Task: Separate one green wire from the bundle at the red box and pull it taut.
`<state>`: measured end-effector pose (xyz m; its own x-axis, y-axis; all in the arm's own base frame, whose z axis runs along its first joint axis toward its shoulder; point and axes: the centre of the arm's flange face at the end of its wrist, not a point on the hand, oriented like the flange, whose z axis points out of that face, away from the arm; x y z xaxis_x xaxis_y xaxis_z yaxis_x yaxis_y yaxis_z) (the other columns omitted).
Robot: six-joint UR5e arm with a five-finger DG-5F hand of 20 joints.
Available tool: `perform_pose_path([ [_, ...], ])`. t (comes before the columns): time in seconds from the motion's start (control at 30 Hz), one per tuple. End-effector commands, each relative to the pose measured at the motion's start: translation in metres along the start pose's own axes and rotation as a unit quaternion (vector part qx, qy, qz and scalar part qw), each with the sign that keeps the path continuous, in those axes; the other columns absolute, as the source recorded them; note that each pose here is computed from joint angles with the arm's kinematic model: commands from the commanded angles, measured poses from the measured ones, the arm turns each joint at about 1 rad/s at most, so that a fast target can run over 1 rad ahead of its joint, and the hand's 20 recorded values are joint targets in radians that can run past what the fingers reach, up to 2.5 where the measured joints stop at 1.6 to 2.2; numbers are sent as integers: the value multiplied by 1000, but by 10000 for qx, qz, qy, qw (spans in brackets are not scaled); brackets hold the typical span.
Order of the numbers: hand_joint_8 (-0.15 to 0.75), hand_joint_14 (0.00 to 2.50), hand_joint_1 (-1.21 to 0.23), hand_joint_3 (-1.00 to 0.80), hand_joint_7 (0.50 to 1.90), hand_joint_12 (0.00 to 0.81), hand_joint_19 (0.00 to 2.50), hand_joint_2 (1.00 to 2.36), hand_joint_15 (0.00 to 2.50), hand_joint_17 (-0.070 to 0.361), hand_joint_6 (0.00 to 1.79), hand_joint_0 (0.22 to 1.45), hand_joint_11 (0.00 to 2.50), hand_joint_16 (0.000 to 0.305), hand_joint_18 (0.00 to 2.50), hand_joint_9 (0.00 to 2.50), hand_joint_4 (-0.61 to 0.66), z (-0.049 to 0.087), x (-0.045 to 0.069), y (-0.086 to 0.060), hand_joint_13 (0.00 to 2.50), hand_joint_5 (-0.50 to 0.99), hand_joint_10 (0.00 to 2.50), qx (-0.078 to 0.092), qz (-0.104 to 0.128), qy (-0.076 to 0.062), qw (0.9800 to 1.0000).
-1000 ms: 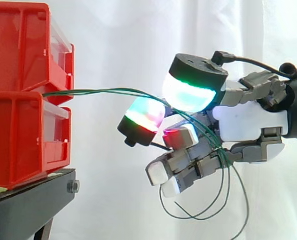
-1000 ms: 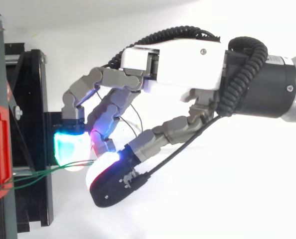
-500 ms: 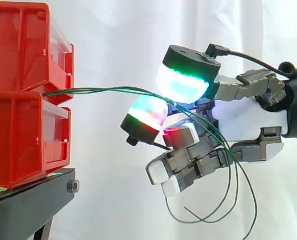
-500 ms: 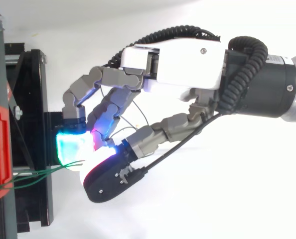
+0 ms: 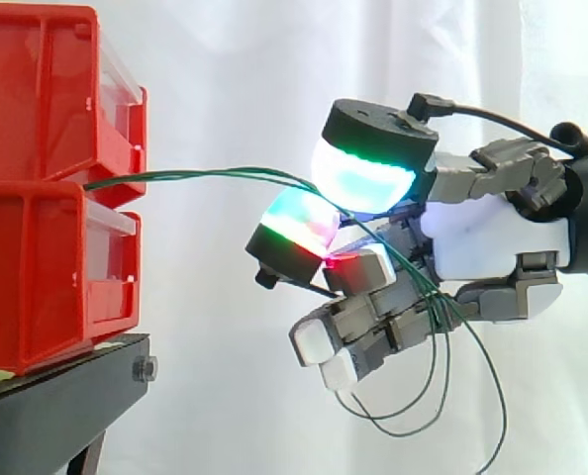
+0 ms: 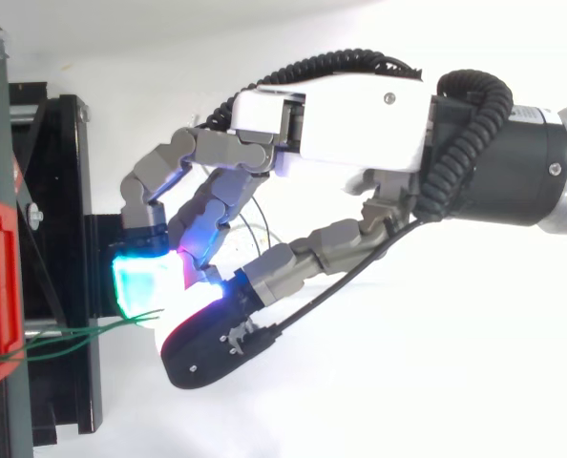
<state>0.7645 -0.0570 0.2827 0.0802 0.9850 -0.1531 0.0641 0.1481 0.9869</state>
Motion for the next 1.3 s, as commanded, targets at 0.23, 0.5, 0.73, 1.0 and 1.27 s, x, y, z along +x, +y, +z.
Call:
perform_pose_path([
  [0.23, 264, 20, -908, -500, 1001, 354, 472, 1000, 544, 111, 930, 776, 1132, 49, 675, 1100, -5, 0, 0, -1, 771, -192, 23, 13, -11, 2, 10000],
  [0.5, 258, 20, -910, -500, 981, 353, 480, 1000, 548, 110, 928, 744, 1154, 49, 683, 1100, 53, 0, 0, 0, 771, -191, 24, 6, -10, 1, 10000],
  [0.73, 237, 27, -850, -500, 991, 362, 538, 1000, 855, 113, 927, 693, 1524, 50, 756, 1306, 67, 0, 0, -1, 1023, -193, 9, 7, -17, -7, 10000],
  [1.0, 229, 22, -815, -500, 961, 343, 605, 1000, 1294, 114, 925, 680, 1705, 51, 816, 1346, 78, 0, 0, -1, 1278, -197, 5, 6, -17, 1, 10000],
  [1.27, 226, 17, -752, -500, 936, 327, 630, 1000, 1391, 115, 920, 662, 1674, 51, 839, 1323, 86, 0, 0, -1, 1369, -202, 58, 9, -17, -22, 10000],
])
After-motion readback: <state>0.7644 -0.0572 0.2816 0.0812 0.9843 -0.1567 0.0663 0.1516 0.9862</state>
